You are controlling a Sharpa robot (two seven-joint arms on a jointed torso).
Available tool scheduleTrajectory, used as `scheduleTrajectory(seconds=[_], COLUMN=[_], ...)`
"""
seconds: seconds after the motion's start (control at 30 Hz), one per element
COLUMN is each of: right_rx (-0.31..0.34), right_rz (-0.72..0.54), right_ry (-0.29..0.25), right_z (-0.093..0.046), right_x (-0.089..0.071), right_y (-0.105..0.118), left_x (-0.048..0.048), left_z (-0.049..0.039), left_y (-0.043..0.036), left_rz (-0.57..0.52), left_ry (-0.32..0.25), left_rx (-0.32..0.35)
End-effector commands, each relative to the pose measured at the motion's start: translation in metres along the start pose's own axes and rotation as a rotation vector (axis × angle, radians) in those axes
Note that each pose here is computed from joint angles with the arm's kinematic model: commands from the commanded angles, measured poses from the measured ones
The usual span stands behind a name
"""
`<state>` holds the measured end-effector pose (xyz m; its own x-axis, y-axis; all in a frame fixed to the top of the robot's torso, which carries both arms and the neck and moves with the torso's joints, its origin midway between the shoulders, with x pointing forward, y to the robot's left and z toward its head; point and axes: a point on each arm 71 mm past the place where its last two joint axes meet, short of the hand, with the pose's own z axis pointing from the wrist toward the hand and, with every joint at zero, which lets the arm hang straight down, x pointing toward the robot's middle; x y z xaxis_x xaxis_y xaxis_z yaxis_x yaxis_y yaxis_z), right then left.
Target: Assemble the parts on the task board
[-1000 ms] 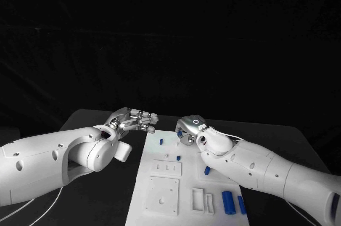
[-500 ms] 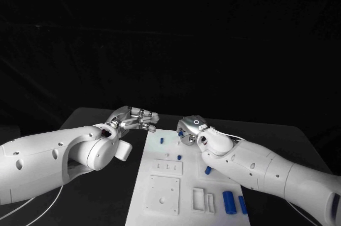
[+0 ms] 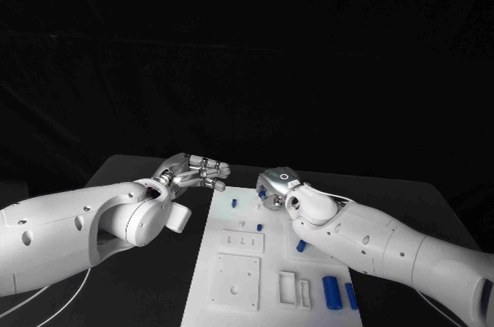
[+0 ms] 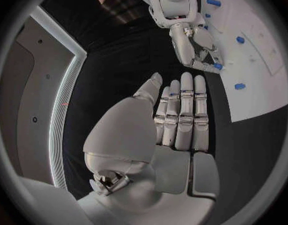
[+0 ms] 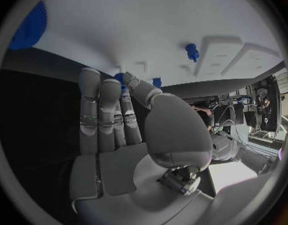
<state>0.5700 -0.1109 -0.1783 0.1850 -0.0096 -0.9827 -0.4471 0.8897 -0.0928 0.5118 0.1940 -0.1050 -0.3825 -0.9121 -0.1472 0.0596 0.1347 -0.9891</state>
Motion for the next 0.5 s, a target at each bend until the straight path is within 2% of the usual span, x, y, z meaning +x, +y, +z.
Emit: scheduleTrajectory(seconds=[0.03, 0.5], right_rx=[-0.004, 0.004], right_rz=[-0.022, -0.022], right_ry=[0.023, 0.038], right_z=[-0.0006, 0.0001], right_x=[0.004, 0.0079], right_y=[0.001, -0.0006], left_x=[0.0025, 0.0028], left_z=[0.0004, 0.0014], left_y=[-0.0037, -0.0046], left_rz=[0.002, 0.004], left_ry=[0.02, 0.022], left_rx=[0.012, 0.013])
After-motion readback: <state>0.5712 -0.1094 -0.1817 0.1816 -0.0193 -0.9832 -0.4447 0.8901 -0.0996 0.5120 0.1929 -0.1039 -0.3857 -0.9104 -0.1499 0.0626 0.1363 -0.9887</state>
